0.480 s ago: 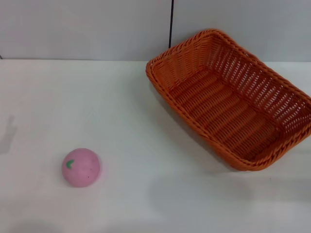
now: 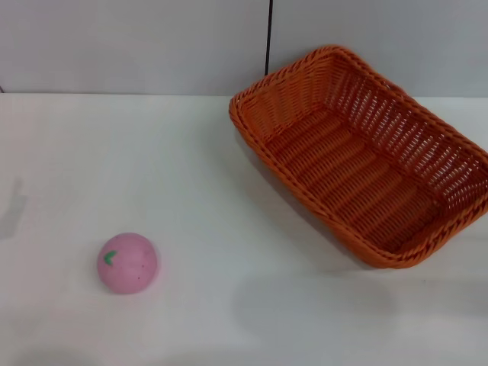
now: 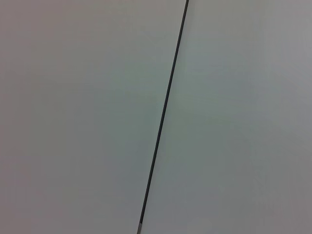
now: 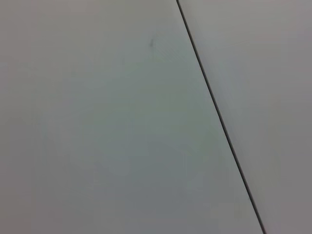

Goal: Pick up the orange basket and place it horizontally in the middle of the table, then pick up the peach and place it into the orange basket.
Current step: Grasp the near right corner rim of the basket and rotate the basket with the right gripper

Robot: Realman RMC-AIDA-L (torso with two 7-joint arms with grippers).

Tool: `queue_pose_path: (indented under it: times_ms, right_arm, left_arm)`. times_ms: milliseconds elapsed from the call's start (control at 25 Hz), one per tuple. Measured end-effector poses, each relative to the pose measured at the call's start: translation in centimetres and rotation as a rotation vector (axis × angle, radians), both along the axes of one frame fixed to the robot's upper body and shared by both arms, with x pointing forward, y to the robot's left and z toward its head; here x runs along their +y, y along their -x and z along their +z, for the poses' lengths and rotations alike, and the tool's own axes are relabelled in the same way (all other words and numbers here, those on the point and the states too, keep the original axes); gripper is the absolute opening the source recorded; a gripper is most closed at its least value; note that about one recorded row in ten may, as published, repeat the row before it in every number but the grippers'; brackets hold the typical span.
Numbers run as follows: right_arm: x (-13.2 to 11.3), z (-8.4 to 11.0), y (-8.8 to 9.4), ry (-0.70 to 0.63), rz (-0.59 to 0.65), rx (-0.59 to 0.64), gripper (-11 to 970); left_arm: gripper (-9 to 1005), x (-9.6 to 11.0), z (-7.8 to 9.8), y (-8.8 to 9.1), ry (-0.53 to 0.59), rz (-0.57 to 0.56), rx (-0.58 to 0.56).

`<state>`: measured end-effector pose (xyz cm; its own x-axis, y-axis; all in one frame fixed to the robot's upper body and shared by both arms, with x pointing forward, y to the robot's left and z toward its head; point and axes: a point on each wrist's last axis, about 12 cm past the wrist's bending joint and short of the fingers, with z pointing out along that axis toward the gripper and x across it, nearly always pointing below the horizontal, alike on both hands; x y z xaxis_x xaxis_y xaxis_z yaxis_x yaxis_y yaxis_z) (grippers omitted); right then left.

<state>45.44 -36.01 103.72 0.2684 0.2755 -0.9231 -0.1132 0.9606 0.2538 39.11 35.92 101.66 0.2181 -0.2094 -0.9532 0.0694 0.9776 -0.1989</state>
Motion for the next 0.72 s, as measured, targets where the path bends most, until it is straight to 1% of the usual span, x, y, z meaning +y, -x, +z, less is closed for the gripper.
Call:
queue_pose_path:
  times_ms: [80, 200, 320, 400, 440, 480, 600, 640, 680, 720]
  right_arm:
    - [-0.8, 0.4, -0.1, -0.019, 0.041, 0.004, 630]
    - [-2.7, 1.6, -0.9, -0.042, 0.180, 0.051, 630]
    - [-4.5, 3.3, -2.4, -0.066, 0.358, 0.166, 630]
    - [-5.2, 4.8, -3.5, -0.071, 0.467, 0.254, 629]
    - [-5.8, 6.9, -4.9, -0.068, 0.576, 0.379, 629]
    - [-5.8, 6.9, -4.9, -0.068, 0.576, 0.379, 629]
    - [-6.3, 9.7, -6.9, -0.031, 0.672, 0.590, 629]
    - [-6.3, 11.2, -8.2, -0.005, 0.719, 0.759, 629]
    - [-6.3, 11.2, -8.2, -0.005, 0.719, 0.759, 629]
    - [-6.2, 11.9, -8.9, 0.005, 0.733, 0.819, 629]
  left_arm:
    - [829, 0.0, 0.0, -0.1, 0.000, -0.001, 0.002]
    - [828, -0.1, 0.0, -0.4, -0.001, -0.006, 0.001]
    - [828, -0.1, 0.0, -0.6, -0.001, -0.009, 0.003]
    - [828, -0.2, 0.0, -0.6, -0.001, -0.010, 0.003]
    - [828, -0.2, 0.0, -0.7, -0.001, -0.013, 0.003]
    - [828, -0.2, 0.0, -0.8, -0.002, -0.014, 0.003]
    - [828, -0.3, 0.0, -0.8, -0.003, -0.023, 0.005]
    - [828, -0.4, 0.0, -0.8, -0.002, -0.024, 0.005]
    - [828, -0.4, 0.0, -0.8, -0.002, -0.024, 0.005]
    - [828, -0.4, 0.0, -0.7, -0.001, -0.024, 0.005]
